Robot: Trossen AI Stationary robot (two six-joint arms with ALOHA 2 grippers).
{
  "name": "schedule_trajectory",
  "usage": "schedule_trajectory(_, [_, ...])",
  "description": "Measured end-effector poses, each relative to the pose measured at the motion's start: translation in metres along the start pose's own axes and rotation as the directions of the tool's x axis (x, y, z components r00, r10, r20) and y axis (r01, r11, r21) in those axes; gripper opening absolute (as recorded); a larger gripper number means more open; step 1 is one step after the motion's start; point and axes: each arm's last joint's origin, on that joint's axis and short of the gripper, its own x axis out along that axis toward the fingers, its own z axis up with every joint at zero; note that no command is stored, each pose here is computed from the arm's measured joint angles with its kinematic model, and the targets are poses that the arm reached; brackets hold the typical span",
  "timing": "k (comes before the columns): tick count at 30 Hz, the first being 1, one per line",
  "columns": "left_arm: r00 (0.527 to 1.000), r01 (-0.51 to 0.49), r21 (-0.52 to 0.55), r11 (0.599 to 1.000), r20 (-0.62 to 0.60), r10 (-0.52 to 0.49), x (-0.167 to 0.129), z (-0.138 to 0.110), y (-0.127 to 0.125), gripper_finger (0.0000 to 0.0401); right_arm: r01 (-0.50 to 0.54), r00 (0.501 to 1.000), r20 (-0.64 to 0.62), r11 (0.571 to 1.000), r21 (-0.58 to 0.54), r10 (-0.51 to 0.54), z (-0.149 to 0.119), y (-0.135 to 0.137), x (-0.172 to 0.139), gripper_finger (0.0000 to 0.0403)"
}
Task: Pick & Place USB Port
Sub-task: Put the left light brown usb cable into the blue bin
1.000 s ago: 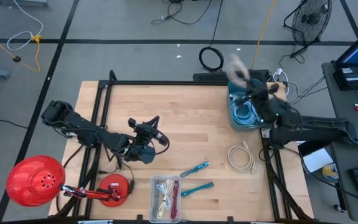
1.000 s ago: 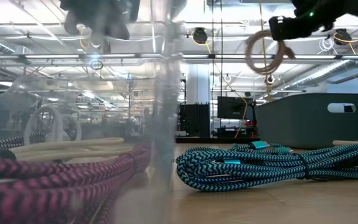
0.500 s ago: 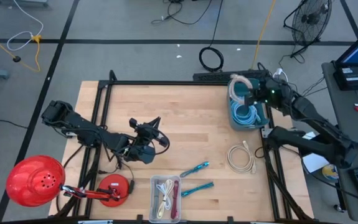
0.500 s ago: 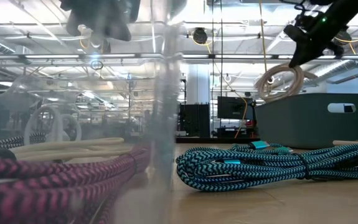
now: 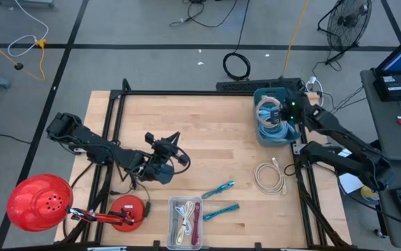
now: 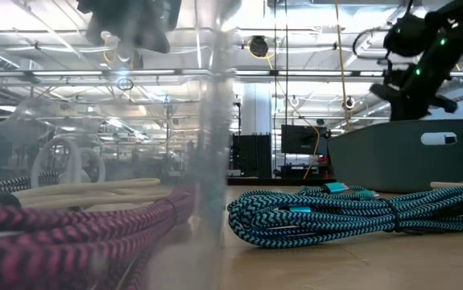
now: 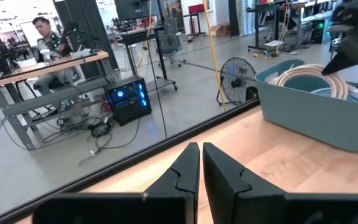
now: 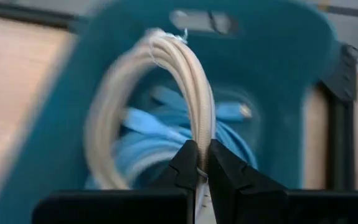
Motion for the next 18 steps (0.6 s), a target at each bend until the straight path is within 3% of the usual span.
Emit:
schedule_trajectory(4, [1.0,0.004,0.005,1.0,0.001,-0.004,-0.0015,-0.0003,-0.0004,0.0026,0.118,0.993,-0.026,0.993,0.004,-0.117,-0.0065,-0.0062,0.0071,0.002])
schedule_trajectory(12, [1.0,-0.001,0.007,1.0,0.004,0.001,-0.0018,-0.0002,-0.0003,0.0026,0.137,0.991,-0.009,0.991,0.003,-0.137,-0.0051,-0.0064,0.0078,0.0033])
schedule_trajectory(18, [1.0,-0.001,0.006,1.0,0.004,0.001,-0.0018,-0.0002,-0.0003,0.0026,0.141,0.99,-0.004,0.99,-0.003,-0.141,-0.0049,-0.0066,0.008,0.009])
